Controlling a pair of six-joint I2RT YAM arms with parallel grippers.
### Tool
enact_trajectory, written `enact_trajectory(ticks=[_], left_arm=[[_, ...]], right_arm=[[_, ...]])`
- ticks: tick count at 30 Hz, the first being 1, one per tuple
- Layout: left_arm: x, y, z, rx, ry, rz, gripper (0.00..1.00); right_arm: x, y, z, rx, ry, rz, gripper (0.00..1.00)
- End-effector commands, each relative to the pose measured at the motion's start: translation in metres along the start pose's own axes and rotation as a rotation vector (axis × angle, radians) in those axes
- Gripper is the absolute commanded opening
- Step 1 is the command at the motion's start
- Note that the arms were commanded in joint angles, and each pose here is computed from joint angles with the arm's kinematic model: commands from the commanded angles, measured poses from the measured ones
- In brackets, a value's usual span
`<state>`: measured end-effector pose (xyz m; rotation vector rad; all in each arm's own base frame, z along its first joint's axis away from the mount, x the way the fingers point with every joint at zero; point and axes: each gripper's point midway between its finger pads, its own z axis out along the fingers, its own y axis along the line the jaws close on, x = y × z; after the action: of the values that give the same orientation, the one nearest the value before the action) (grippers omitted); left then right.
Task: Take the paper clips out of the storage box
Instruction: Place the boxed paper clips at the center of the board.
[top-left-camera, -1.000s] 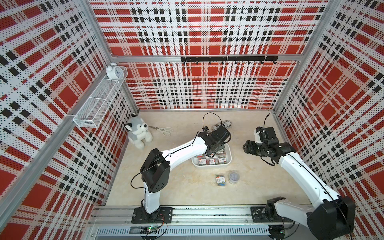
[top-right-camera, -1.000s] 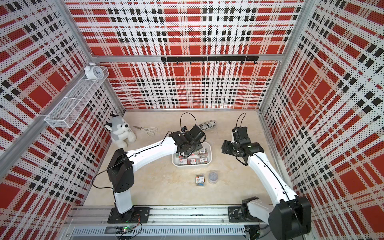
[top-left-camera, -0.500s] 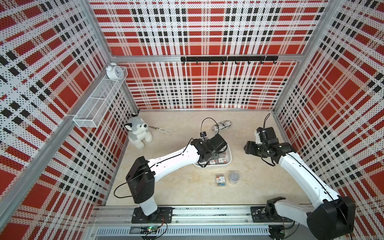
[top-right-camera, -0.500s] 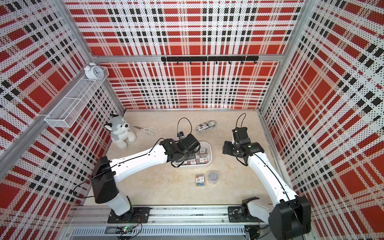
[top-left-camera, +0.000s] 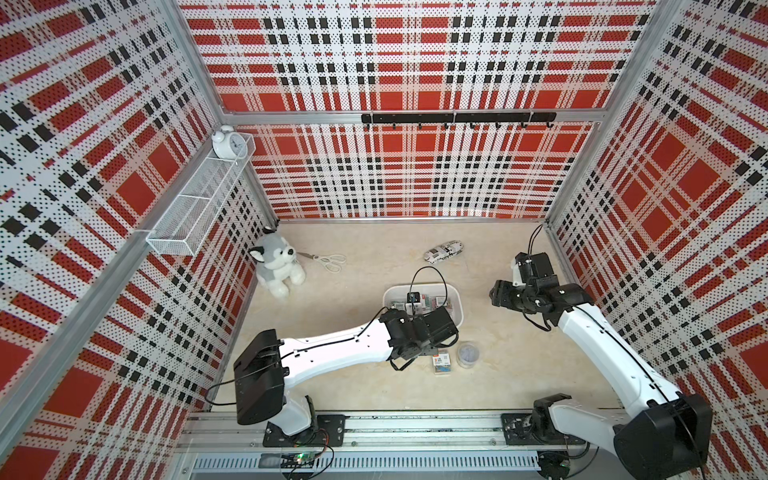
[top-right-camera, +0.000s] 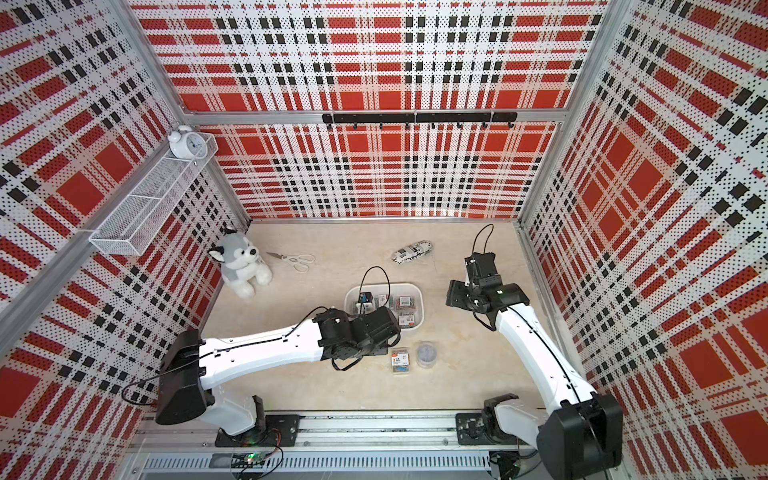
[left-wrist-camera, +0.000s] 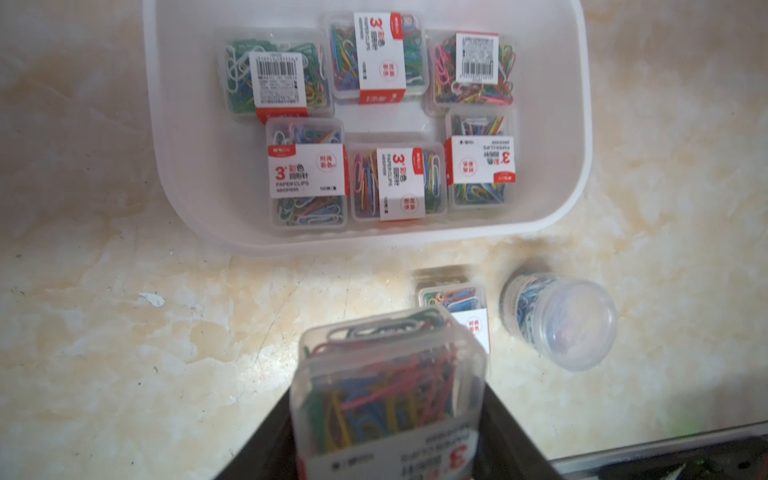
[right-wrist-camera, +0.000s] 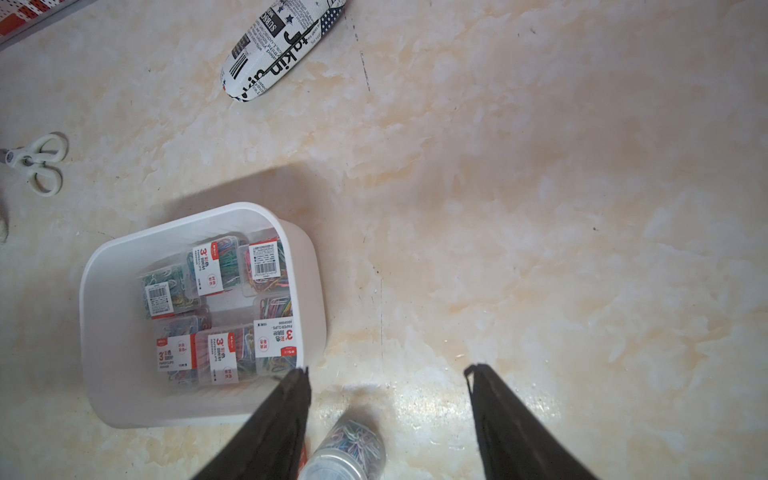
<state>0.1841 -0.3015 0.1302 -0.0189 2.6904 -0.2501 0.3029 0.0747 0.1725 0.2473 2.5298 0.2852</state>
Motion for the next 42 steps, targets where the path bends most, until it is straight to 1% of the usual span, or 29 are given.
enact_trajectory(ticks=[1,8,21,26,34,42], left_arm=[[0.007,0.002,-0.006,0.009,-0.010,-0.023,0.48],[0.031,0.002,0.007,0.023,0.032,-0.019,0.48],[0.059,0.009,0.035,0.019,0.105,0.002,0.49],[0.065,0.011,0.044,0.015,0.121,0.012,0.51],[0.070,0.025,0.059,-0.010,0.141,0.003,0.51],[0.075,0.024,0.076,-0.010,0.167,0.010,0.55]], right_arm=[[-0.006,-0.004,-0.008,0.014,-0.026,0.014,0.67],[-0.001,-0.005,-0.006,0.016,-0.015,0.011,0.67],[0.001,-0.007,-0.006,0.022,-0.011,0.009,0.67],[0.002,-0.008,-0.004,0.027,-0.006,0.008,0.67],[0.002,-0.008,-0.003,0.030,0.000,0.006,0.67],[0.003,-0.009,-0.001,0.036,0.004,0.005,0.67]])
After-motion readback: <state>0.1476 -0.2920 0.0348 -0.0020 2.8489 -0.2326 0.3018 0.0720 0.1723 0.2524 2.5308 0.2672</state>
